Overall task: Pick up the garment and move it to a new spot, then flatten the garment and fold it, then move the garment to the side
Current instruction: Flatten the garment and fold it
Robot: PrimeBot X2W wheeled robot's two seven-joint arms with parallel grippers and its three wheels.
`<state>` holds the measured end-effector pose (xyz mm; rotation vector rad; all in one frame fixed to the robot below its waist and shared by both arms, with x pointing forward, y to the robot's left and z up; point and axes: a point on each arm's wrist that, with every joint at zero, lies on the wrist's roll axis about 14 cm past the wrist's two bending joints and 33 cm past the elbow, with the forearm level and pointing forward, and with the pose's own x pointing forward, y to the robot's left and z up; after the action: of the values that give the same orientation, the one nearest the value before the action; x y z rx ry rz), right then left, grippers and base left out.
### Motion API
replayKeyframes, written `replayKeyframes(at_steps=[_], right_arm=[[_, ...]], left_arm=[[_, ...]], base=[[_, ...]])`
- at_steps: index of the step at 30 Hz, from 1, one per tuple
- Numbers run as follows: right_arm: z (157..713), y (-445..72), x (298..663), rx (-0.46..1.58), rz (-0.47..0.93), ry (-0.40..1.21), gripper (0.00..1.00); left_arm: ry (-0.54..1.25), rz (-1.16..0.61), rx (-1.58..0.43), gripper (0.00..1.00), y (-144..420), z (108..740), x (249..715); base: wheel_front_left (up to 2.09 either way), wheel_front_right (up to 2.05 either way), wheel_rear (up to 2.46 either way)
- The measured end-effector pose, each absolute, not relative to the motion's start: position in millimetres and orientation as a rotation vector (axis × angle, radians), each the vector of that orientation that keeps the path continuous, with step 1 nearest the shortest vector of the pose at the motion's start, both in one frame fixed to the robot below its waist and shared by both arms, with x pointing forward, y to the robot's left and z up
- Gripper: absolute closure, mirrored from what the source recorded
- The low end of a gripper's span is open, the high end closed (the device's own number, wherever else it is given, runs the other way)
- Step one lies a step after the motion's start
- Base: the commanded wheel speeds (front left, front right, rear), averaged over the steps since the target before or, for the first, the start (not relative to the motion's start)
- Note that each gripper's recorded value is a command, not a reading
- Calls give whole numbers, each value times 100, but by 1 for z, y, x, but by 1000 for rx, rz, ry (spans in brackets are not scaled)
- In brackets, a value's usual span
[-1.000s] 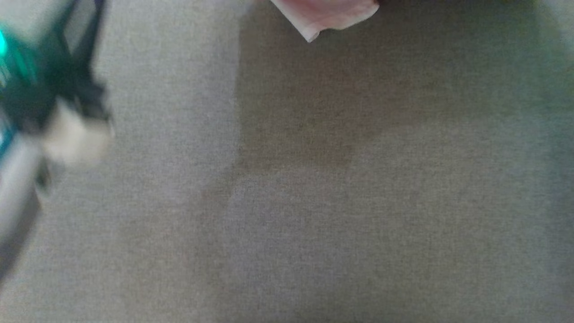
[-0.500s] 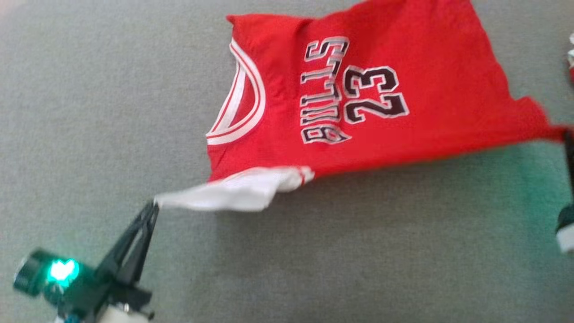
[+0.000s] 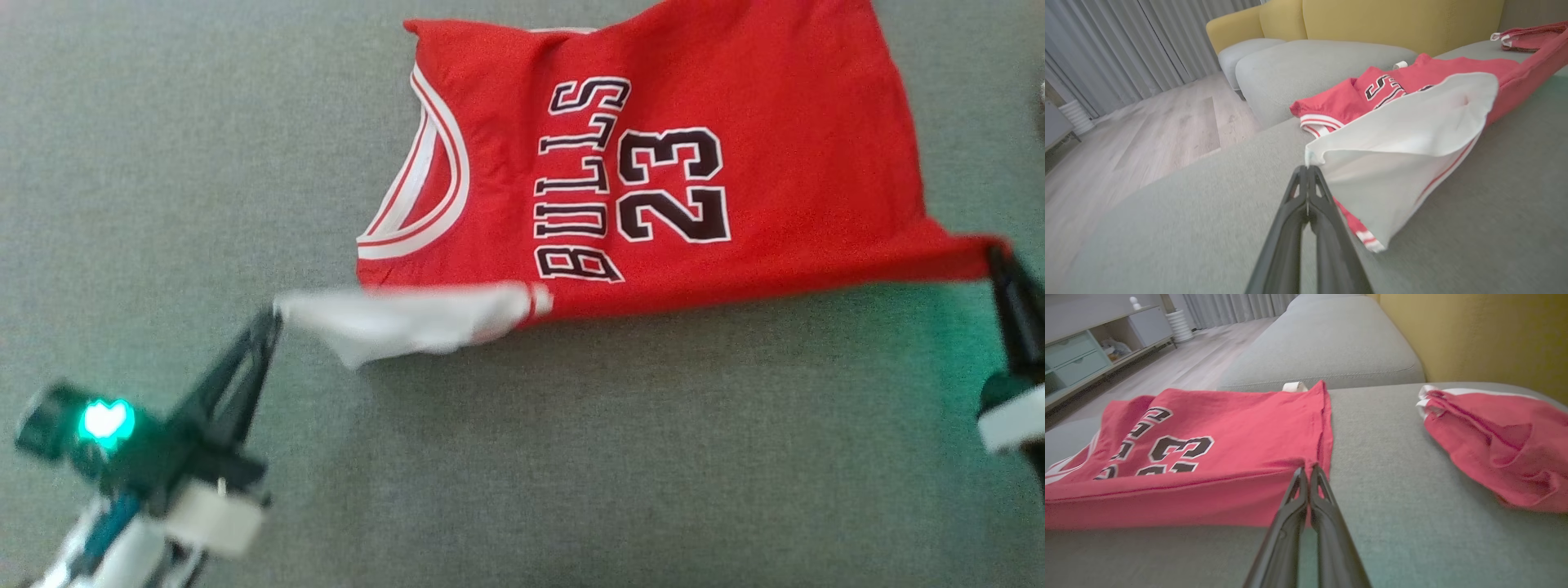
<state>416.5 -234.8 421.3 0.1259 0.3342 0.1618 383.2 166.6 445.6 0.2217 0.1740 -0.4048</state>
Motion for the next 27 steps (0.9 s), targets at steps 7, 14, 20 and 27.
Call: replayKeyframes(at_steps=[7,14,20,27], right_arm=[[419,-238,460,80,147,308,100],[405,-231,492,56,164,313,100],[397,-229,507,52,151,294,0],[403,-231,505,70,123,239,0]], left_arm=[[87,-491,357,100,158,458,443],[72,-539,433,100,150,452,495],[117,-495,364,0,148,431,511],[73,-342,155,0,148,447,503]], base=[[0,0,0],[0,0,0],[0,0,0],[0,0,0]])
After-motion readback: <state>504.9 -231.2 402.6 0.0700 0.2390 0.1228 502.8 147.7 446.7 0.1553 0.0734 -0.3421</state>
